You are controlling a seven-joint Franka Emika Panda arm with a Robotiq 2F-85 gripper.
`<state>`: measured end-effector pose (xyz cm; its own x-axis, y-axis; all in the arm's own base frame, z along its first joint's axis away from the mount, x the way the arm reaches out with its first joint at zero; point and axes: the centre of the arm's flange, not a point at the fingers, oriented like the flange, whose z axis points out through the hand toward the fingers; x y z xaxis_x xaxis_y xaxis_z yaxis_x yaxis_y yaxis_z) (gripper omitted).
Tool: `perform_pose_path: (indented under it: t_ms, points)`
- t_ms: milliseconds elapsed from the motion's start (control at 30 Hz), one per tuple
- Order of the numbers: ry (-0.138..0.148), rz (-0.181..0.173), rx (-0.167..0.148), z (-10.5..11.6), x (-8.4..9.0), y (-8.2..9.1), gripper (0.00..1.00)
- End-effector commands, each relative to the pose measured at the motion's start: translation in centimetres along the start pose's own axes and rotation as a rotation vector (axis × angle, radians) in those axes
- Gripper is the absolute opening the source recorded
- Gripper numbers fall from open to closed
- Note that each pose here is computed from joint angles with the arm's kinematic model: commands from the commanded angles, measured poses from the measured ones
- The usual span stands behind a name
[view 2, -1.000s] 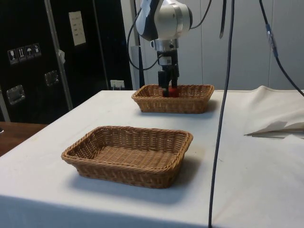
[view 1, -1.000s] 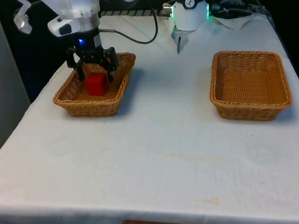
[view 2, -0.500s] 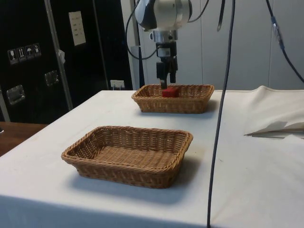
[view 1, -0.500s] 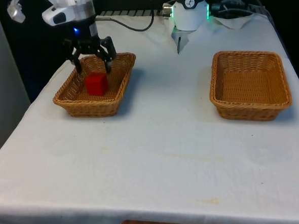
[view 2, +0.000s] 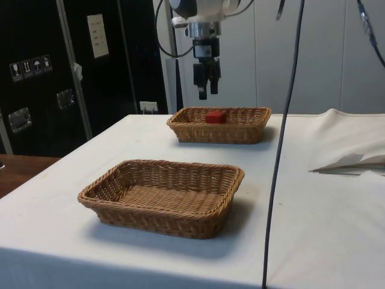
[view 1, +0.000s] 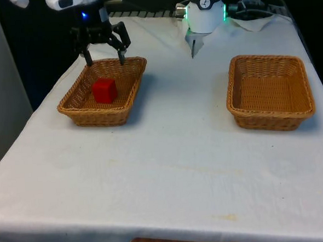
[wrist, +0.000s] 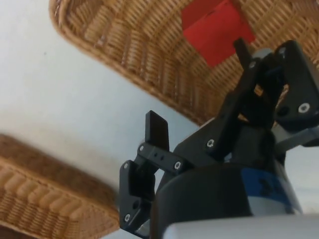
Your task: Pick up the red cube and place it into the right basket.
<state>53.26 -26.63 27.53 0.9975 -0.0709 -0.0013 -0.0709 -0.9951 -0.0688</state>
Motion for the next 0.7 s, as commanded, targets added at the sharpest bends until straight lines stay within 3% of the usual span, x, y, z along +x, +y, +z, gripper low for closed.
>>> perform_pose_path:
  t_ms: [0,200,267,500,533,667]
  points:
    - [-0.009,-0.001,-0.005,-0.6,-0.1,-0.5,1.00]
    - [-0.016,-0.014,0.010,-2.1,0.2,-1.8,1.00]
    - [-0.032,-0.021,0.003,-2.9,0.3,-3.0,1.00]
    - [-0.054,-0.035,0.003,-4.5,0.6,-5.1,1.00]
    - [-0.046,-0.036,0.010,-4.4,0.7,-4.9,1.00]
    - [-0.069,-0.044,0.004,-5.5,0.9,-6.6,1.00]
